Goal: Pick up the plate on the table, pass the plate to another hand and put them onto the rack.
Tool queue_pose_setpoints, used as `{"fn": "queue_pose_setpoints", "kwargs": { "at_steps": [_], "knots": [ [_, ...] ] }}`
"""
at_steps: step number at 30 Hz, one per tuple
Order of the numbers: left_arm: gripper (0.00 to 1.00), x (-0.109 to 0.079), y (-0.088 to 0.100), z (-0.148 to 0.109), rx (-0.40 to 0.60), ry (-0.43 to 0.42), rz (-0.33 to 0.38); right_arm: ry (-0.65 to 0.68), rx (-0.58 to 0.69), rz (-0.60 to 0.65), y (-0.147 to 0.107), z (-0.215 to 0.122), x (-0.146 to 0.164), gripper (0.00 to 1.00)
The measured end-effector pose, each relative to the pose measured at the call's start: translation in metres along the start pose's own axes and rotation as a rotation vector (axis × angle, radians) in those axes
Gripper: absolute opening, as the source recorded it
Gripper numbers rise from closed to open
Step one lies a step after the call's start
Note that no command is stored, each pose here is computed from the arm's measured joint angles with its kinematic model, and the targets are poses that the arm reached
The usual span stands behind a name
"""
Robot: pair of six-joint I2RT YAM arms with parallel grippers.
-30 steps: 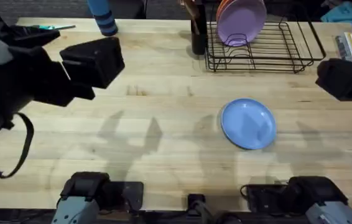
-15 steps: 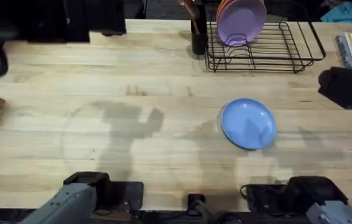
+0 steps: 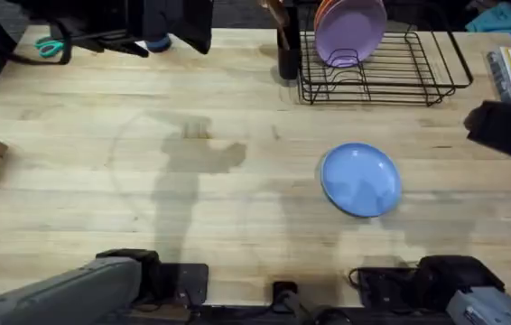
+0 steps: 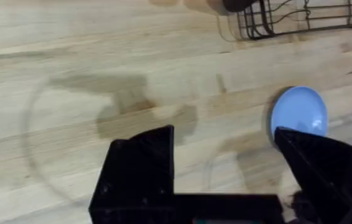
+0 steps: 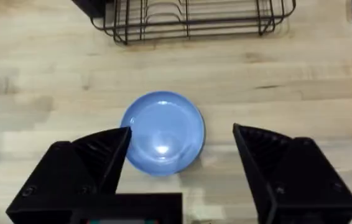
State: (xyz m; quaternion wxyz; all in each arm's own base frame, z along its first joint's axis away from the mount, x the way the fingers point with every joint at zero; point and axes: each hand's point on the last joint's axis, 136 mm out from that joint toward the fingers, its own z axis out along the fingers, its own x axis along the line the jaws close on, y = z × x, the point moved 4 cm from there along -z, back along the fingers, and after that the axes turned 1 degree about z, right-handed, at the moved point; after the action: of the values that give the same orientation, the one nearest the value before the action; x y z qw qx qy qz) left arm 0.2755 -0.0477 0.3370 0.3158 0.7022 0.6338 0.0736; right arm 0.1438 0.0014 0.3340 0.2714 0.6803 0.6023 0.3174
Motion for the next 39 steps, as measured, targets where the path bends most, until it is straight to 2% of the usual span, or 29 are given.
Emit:
{"fn": "queue_pose_setpoints", "kwargs": {
  "at_steps": [3,9,13,18,24,28,32,39],
  "knots": [
    [0.995,-0.001,0.001,0.008,0.022,-0.033,-0.011,-0.003,0.026,0.000,-0.005,0.000,-0.001,0.992],
    [0.995,-0.013,0.004,0.026,0.080,-0.161,-0.033,-0.004,0.026,0.000,-0.005,0.000,-0.001,0.992],
    [0.993,-0.031,0.003,0.048,0.157,-0.275,-0.027,-0.027,0.023,0.000,-0.005,0.000,-0.004,0.992],
    [0.994,-0.058,0.004,0.083,0.225,-0.364,0.028,-0.043,0.021,0.000,-0.005,0.000,-0.006,0.992],
    [0.995,-0.089,0.010,0.116,0.237,-0.414,0.065,-0.048,0.020,0.000,-0.005,0.000,-0.007,0.992],
    [0.994,-0.109,0.008,0.134,0.255,-0.413,0.064,-0.048,0.020,0.000,-0.005,0.000,-0.007,0.992],
    [0.993,-0.130,-0.002,0.150,0.299,-0.418,0.073,-0.049,0.020,0.000,-0.005,0.000,-0.007,0.992],
    [0.994,-0.167,-0.026,0.177,0.372,-0.432,0.138,-0.049,0.020,0.000,-0.005,0.000,-0.007,0.992]
  ]
}}
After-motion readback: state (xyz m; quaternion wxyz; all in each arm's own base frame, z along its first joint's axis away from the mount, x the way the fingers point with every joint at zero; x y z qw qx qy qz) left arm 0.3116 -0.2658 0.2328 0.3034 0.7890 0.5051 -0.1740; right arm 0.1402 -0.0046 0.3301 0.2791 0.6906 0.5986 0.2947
